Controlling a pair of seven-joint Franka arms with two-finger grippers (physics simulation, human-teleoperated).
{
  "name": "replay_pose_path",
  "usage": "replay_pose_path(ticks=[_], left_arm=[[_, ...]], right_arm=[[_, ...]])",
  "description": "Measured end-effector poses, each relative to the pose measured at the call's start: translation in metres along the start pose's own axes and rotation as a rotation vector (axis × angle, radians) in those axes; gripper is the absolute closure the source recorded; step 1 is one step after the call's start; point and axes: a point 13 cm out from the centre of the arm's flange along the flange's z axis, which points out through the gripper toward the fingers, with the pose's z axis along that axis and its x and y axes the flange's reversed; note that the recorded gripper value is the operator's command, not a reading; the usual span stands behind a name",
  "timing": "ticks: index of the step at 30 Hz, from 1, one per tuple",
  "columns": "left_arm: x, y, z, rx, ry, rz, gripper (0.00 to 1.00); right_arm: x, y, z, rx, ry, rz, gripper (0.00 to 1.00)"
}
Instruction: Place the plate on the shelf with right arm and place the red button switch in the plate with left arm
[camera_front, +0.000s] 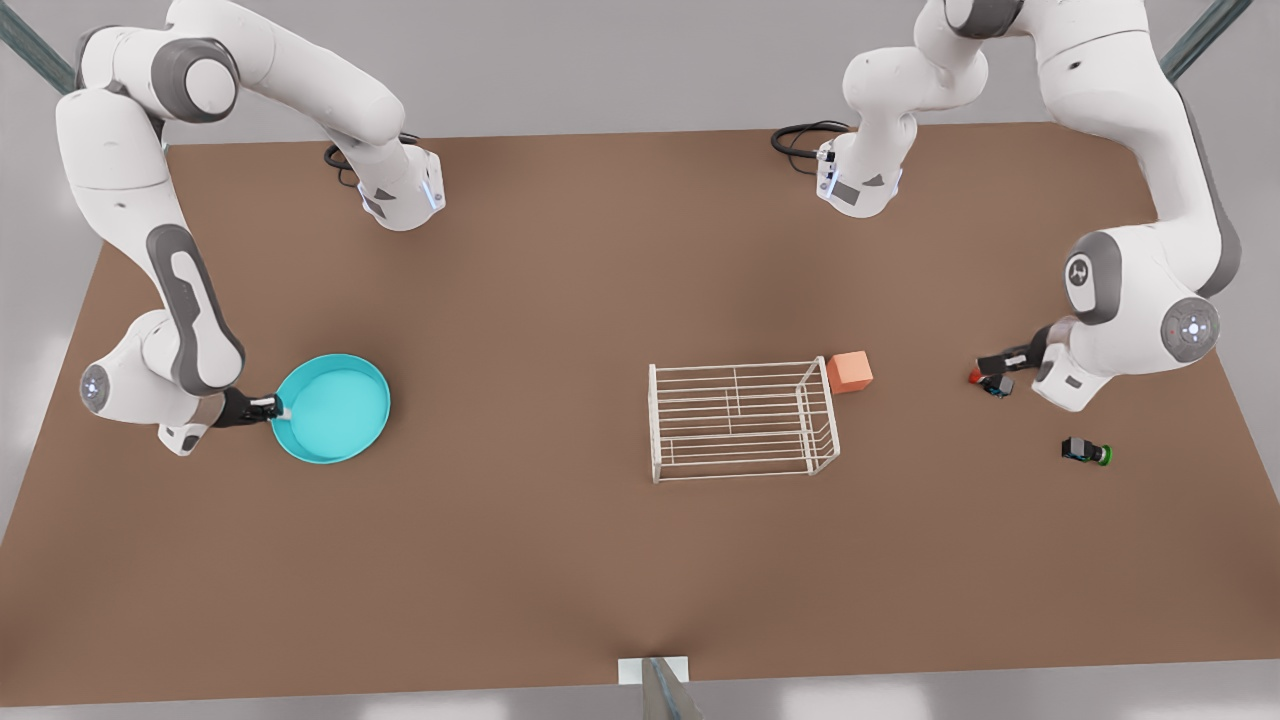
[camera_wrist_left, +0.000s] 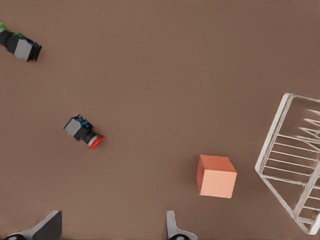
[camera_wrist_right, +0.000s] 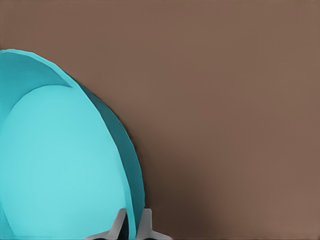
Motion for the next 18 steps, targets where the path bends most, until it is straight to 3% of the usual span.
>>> replay_pose_path(ticks=[5, 9, 18], left_arm=[[-0.01, 0.009, 0.095, 0.037, -0.047, -0.24, 0.0], [-0.048, 0.023, 0.122, 0.026, -0.16, -0.378, 0.0], [-0.068, 0.081, 0.157, 0.064, -0.299, -0.633, 0.0]], right_arm=[[-0.002, 0.012, -0.009, -0.016, 0.002, -0.018, 0.8], [-0.012, 0.03, -0.029, -0.023, -0.015, -0.044, 0.8], [-0.066, 0.13, -0.076, -0.106, -0.102, -0.156, 0.8]])
